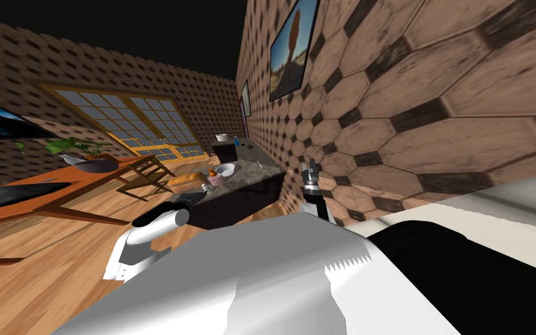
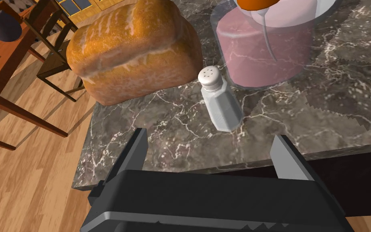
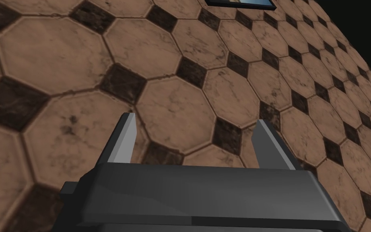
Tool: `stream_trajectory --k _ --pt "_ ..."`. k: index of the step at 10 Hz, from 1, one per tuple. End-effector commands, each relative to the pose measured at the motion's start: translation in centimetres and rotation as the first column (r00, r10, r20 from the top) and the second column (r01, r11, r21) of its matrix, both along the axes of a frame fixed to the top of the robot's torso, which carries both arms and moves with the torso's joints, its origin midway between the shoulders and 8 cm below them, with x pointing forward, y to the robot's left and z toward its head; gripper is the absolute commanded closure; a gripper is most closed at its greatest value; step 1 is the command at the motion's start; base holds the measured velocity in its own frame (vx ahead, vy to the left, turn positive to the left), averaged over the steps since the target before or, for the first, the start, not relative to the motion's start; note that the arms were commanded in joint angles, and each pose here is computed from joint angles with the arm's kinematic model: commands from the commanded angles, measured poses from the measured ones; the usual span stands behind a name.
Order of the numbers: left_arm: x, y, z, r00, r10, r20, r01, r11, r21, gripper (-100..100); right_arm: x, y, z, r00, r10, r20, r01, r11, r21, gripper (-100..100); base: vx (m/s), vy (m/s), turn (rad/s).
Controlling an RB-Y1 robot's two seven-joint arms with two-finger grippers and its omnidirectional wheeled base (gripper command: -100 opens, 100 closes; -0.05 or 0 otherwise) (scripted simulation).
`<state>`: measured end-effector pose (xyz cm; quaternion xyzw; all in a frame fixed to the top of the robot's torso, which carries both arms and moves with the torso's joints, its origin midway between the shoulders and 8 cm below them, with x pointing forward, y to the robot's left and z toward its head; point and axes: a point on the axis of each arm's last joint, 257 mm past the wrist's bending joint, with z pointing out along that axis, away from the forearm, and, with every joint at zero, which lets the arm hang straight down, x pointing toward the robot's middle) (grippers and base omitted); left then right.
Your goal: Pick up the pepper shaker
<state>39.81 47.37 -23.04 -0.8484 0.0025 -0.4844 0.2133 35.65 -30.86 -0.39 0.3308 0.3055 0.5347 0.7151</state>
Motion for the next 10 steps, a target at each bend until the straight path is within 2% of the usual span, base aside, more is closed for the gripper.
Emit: stream_trajectory --k 1,2,3,4,5,6,7,10 --pt "-0.4 0.1 -0.6 1.0 0.017 -0.02 -0.018 0.999 -0.031 -100 0.0 0.0 0.0 1.0 0.0 0.0 0.0 1.0 0.0 0 0.09 -0.017 0.022" --pt "-0.8 0.4 -1.2 0.998 0.047 -0.035 -0.05 0.996 -0.075 -100 0.0 0.0 0.0 1.0 0.0 0.0 0.0 1.0 0.0 0 0.089 -0.006 0.038" --pt "-0.9 0.3 -1.4 0.998 0.047 -0.043 -0.05 0.996 -0.078 -100 0.0 0.0 0.0 1.0 0.0 0.0 0.0 1.0 0.0 0 0.078 -0.007 0.017" --pt "-1.4 0.5 -2.1 0.995 0.076 -0.06 -0.083 0.989 -0.12 -100 0.0 0.0 0.0 1.0 0.0 0.0 0.0 1.0 0.0 0 0.094 -0.012 0.028" --pt "-1.5 0.5 -2.2 0.995 0.076 -0.065 -0.084 0.989 -0.122 -100 0.0 0.0 0.0 1.0 0.0 0.0 0.0 1.0 0.0 0 0.088 -0.013 0.023" --pt "-2.1 0.6 -2.9 0.991 0.104 -0.088 -0.117 0.98 -0.162 -100 0.0 0.0 0.0 1.0 0.0 0.0 0.0 1.0 0.0 0 0.101 -0.017 0.032" --pt "-2.1 0.6 -2.9 0.991 0.104 -0.088 -0.117 0.98 -0.162 -100 0.0 0.0 0.0 1.0 0.0 0.0 0.0 1.0 0.0 0 0.08 -0.009 0.019" --pt "-3.5 1.1 -4.2 0.974 0.177 -0.139 -0.208 0.945 -0.253 -100 0.0 0.0 0.0 1.0 0.0 0.0 0.0 1.0 0.0 0 0.118 -0.002 0.043"
